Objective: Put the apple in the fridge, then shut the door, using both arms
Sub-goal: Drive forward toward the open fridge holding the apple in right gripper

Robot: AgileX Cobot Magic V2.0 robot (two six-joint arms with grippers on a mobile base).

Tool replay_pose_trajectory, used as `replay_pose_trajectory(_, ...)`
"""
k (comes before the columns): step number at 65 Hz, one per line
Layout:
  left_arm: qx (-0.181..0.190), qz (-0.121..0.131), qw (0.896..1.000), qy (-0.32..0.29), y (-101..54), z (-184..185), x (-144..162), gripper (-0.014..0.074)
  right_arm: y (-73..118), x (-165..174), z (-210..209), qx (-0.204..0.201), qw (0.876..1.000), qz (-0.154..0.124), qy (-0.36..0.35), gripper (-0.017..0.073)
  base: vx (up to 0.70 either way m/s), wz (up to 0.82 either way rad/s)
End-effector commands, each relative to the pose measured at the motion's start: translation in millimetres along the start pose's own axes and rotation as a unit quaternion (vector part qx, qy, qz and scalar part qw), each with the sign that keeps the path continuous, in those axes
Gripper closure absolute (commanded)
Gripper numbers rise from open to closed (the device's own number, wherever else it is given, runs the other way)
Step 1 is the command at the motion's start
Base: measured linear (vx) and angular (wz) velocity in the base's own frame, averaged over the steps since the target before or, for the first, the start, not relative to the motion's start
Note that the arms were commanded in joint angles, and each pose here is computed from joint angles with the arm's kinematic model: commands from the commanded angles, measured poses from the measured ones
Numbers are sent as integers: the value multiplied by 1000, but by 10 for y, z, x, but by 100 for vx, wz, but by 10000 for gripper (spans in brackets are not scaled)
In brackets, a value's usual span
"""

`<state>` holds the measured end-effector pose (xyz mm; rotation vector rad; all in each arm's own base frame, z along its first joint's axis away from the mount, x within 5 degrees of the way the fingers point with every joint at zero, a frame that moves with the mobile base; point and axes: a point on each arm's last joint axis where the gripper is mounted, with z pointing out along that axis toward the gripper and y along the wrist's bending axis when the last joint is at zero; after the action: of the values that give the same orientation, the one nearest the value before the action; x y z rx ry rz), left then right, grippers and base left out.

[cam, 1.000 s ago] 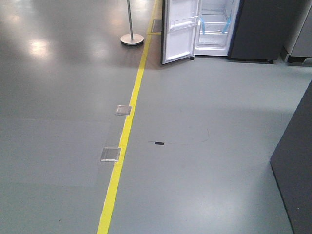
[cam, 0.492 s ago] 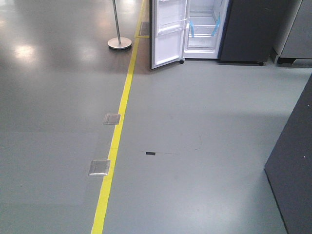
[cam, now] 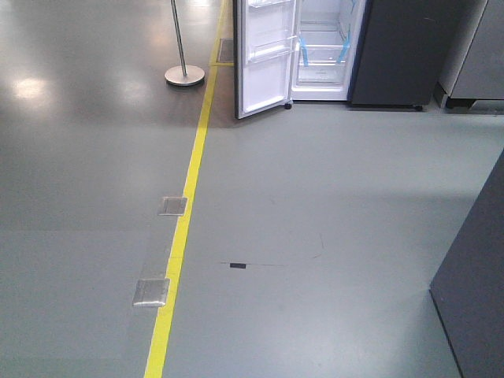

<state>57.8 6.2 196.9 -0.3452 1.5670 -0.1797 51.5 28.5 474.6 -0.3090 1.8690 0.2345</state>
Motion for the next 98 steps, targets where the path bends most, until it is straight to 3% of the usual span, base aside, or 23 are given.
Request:
replay_pose_trajectory(1, 16, -6, 999, -32, -44, 1, -103, 600, -4, -116, -30, 6, 999, -2, -46, 458, 19, -1)
replay_pose_trajectory(98, 16, -6, 999, -32, -44, 1, -103, 600, -4, -116, -30, 5, 999, -2, -45, 458, 21, -1)
